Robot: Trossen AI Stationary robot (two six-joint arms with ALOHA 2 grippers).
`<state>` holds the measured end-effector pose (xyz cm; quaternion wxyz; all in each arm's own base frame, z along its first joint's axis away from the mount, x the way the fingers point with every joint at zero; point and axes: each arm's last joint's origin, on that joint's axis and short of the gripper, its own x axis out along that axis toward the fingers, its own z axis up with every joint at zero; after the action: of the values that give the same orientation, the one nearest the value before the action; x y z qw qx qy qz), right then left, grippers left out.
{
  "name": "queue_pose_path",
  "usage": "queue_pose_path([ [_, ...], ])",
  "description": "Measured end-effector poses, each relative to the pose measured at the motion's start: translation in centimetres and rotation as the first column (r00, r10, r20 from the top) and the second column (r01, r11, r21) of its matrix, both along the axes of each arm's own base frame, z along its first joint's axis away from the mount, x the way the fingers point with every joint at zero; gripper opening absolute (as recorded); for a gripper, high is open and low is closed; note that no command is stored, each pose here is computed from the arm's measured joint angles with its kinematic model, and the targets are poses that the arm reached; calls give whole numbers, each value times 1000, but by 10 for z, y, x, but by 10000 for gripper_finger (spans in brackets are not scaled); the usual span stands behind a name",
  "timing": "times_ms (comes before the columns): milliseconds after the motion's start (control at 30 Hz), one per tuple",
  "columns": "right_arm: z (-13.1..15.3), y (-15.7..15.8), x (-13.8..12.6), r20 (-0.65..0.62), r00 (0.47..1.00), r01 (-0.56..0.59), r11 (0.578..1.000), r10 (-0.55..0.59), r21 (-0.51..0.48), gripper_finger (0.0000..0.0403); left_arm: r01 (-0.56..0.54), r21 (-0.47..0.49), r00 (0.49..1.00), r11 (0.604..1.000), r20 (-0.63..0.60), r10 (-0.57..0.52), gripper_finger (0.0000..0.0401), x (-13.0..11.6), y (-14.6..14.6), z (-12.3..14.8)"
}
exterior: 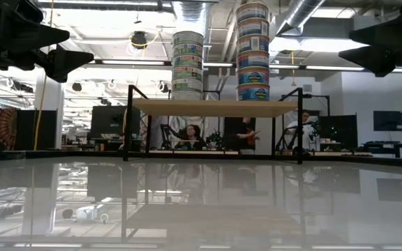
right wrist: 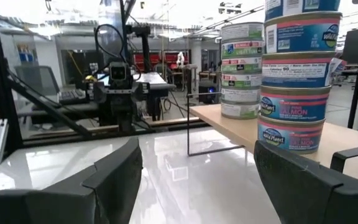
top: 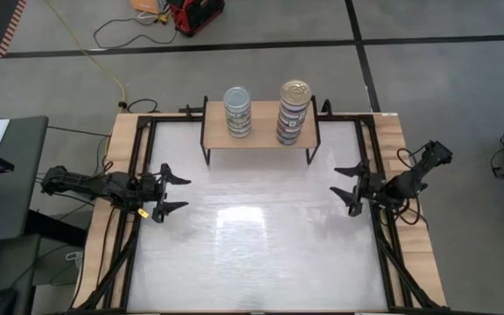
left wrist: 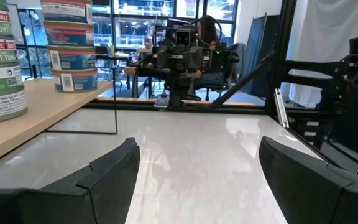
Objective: Stack canned seafood by type on shelf
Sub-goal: Return to Home Position
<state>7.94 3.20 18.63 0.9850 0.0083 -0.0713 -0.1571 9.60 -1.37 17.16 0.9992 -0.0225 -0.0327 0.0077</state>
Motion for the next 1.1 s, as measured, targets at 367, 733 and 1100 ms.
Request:
queue_pose_path([
  [367, -2, 0, 0, -24, 1000, 0, 1000, 0, -19, 331, 0, 0, 1000, 1000, 0, 0, 316, 0, 0, 0],
  [733, -3, 0, 0, -24, 1000, 0, 1000, 0, -19, 331, 0, 0, 1000, 1000, 0, 0, 316, 0, 0, 0],
  [1100, -3, 0, 1, -25, 1000, 0, 1000, 0, -19, 331, 1, 0, 1000, 1000, 0, -1, 316, 0, 0, 0],
])
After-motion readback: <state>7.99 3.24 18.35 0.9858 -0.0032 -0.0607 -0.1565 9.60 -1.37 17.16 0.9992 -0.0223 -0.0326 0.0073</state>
